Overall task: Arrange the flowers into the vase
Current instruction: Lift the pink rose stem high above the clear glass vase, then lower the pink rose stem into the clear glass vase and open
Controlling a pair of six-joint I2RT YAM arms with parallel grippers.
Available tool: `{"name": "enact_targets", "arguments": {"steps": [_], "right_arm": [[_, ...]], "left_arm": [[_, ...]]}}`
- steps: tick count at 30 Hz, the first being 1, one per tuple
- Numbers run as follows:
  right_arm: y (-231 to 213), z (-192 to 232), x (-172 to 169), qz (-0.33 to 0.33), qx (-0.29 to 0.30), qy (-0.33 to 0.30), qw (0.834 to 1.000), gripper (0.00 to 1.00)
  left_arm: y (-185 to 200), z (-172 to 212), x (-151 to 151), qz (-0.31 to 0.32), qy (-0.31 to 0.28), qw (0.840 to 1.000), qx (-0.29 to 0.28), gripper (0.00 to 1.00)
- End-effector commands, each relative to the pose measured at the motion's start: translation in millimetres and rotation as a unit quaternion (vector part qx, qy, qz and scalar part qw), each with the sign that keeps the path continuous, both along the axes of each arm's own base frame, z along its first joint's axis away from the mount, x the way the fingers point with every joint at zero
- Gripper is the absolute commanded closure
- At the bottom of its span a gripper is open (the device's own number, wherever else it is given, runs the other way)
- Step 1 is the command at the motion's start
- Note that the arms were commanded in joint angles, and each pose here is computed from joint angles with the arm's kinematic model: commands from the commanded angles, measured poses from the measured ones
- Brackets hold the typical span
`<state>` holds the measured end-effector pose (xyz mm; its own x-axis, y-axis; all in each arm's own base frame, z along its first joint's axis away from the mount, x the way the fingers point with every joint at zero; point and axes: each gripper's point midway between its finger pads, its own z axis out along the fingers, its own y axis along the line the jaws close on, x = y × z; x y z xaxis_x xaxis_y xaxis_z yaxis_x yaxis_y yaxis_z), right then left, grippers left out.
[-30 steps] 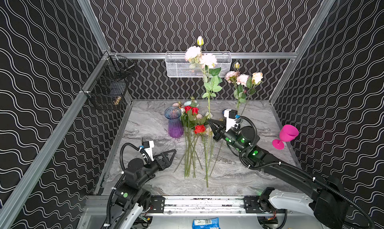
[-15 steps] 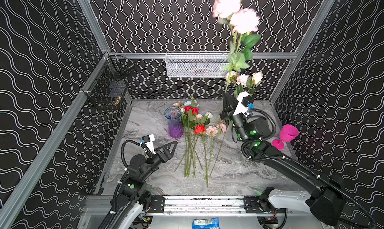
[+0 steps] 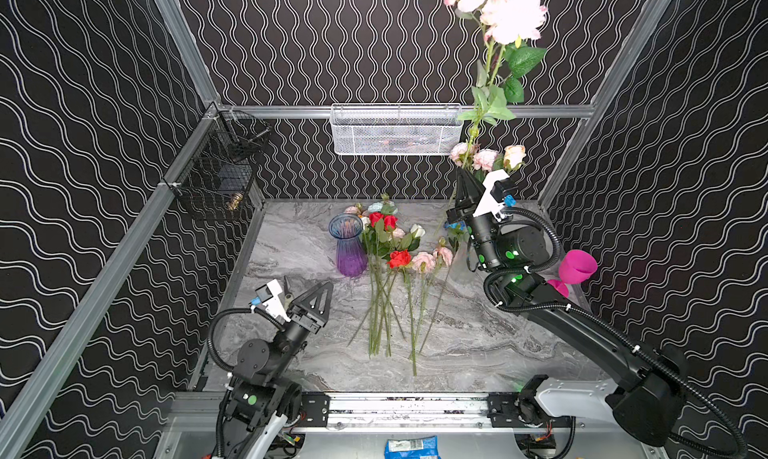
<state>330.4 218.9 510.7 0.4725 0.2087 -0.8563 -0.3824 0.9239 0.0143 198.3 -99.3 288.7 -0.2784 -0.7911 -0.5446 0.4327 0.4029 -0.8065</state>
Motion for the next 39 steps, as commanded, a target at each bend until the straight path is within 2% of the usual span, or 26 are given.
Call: {"name": "enact_targets", "arguments": {"steps": [1,5,10,15,21,29,39], "right_arm": [[-15.2,24.5,-8.5,-0.032,0.016,-0.038,0.999,1.0],[-30.6,29.4,-1.8,-0.087,-0.007,-0.046,0.995,1.0],[-70.8,29.3,17.0,-0.137,-0.004,-0.03,0.99,1.0],[-97.3,1.9,40.2,-0.167,-0.006,0.007,0.986,1.0],[-98.6,-33.1,60.3,-0.163,-0.01,0.048,0.985,1.0],[-104.3,-95.1,84.8,-0.166,-0.013,0.112,0.98,1.0],[-105.7,-138.8,84.4,-0.156,-0.004,0.162,0.974,1.0]], "left_arm": [[7.4,-9.4,5.3,0.031,0.015,0.999,0.032,0.01],[4.7,-7.4,6.4,0.024,0.007,0.999,0.023,0.01],[6.8,-10.4,13.2,0.033,0.015,0.999,0.003,0.01],[-5.0,-11.9,23.0,0.007,0.021,1.0,-0.012,0.02],[-13.9,-15.3,28.5,-0.014,0.022,0.999,-0.024,0.03],[-7.7,-23.5,30.8,0.002,0.024,0.999,-0.04,0.03],[-12.0,-26.3,28.9,-0.01,0.031,0.999,-0.029,0.03]]}}
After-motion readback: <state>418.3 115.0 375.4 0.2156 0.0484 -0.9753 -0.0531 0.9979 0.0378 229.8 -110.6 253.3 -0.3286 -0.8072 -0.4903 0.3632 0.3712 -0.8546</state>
